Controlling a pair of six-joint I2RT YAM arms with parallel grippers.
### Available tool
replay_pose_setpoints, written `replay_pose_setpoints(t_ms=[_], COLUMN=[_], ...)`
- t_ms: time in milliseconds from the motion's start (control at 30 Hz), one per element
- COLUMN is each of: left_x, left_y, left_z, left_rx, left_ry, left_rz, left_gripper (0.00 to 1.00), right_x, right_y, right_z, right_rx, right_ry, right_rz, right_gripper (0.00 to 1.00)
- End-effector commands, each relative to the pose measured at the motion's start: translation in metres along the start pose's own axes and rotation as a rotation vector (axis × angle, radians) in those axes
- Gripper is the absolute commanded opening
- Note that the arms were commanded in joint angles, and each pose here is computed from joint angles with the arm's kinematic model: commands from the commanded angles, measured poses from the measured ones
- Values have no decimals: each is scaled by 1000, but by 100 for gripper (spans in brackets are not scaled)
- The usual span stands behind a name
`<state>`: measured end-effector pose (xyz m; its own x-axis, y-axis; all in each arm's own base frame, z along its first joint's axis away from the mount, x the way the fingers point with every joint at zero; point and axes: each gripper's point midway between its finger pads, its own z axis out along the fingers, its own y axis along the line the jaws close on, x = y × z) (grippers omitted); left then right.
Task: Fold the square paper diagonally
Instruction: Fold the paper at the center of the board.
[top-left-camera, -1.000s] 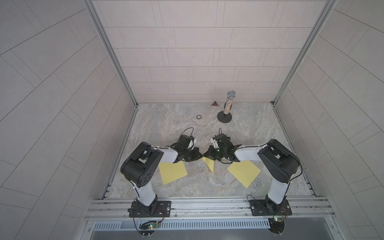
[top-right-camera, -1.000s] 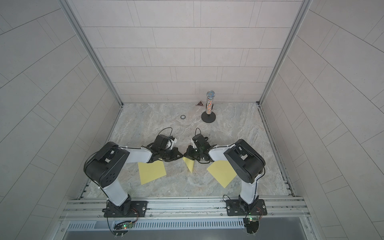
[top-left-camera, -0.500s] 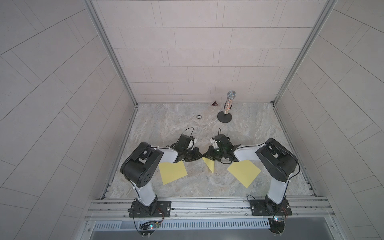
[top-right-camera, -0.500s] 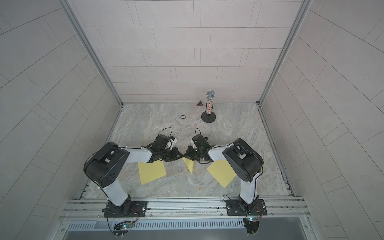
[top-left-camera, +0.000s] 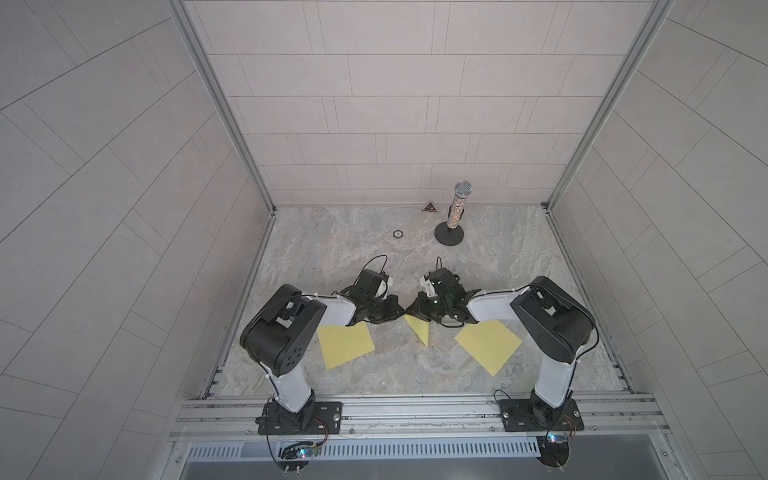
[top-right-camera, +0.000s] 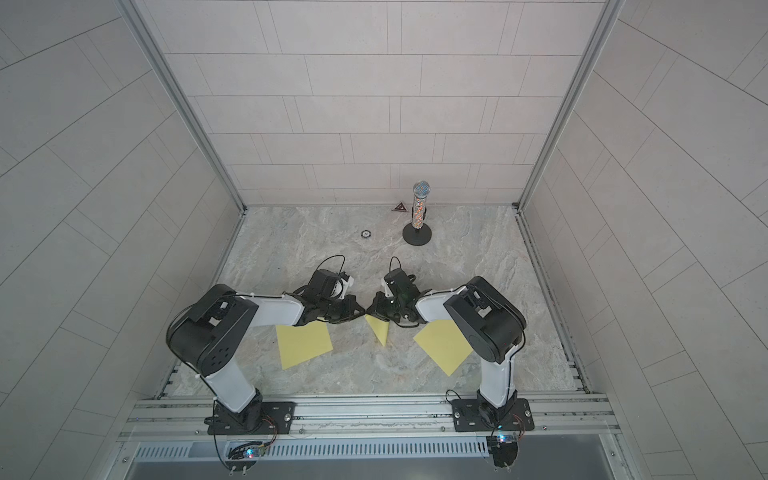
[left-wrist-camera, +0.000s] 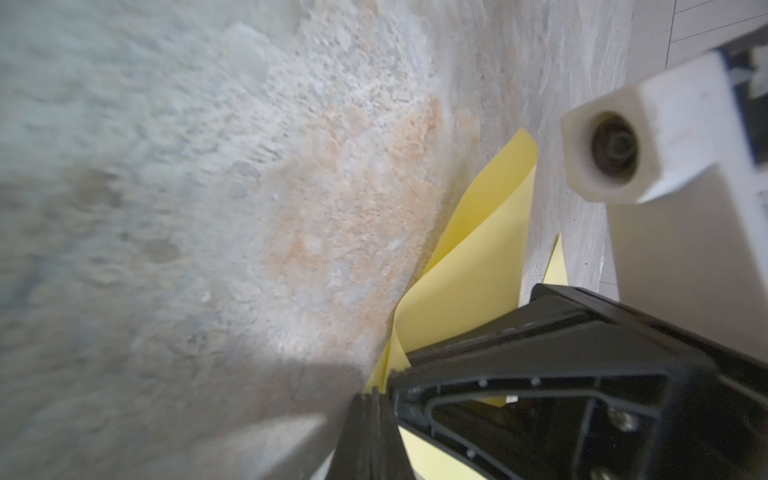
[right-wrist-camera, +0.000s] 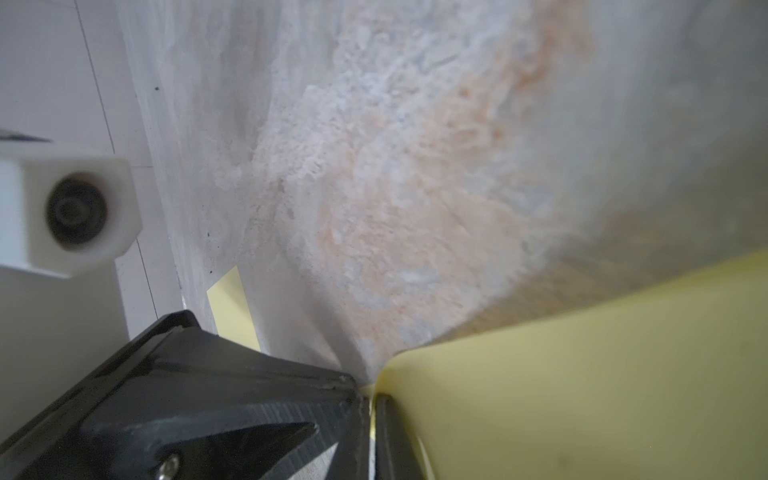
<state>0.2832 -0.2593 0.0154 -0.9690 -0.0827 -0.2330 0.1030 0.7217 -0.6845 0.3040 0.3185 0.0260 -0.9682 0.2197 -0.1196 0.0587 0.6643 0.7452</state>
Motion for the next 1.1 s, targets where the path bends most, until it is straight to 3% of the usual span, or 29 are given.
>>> replay_pose_setpoints(t_ms=[0, 167, 433, 533, 700, 867, 1067], left_x=[18, 12, 4, 4, -3, -7, -6], left_y=[24, 20, 18, 9, -6, -6, 3], left_z=[-1, -6, -21, -18, -16, -15, -15], left_rx=[-102, -103, -131, -81, 3, 3, -29], left_ry=[45, 19, -48, -42, -62, -77, -94], left_rz=[-42, -47, -73, -101, -135, -145, -155], left_gripper=[0, 0, 0, 0, 2, 12, 28], right_x=[13, 16, 20, 20, 19, 20, 20], right_y=[-25, -34, -41, -41, -41, -45, -44], right_z=[6, 8, 4, 3, 3, 3, 4], right_rx=[101, 119, 138, 140, 142, 151, 145], right_ry=[33, 44, 42, 38, 29, 27, 28], right_rz=[2, 5, 8, 6, 1, 5, 5], right_gripper=[20, 31, 31, 28, 14, 2, 0])
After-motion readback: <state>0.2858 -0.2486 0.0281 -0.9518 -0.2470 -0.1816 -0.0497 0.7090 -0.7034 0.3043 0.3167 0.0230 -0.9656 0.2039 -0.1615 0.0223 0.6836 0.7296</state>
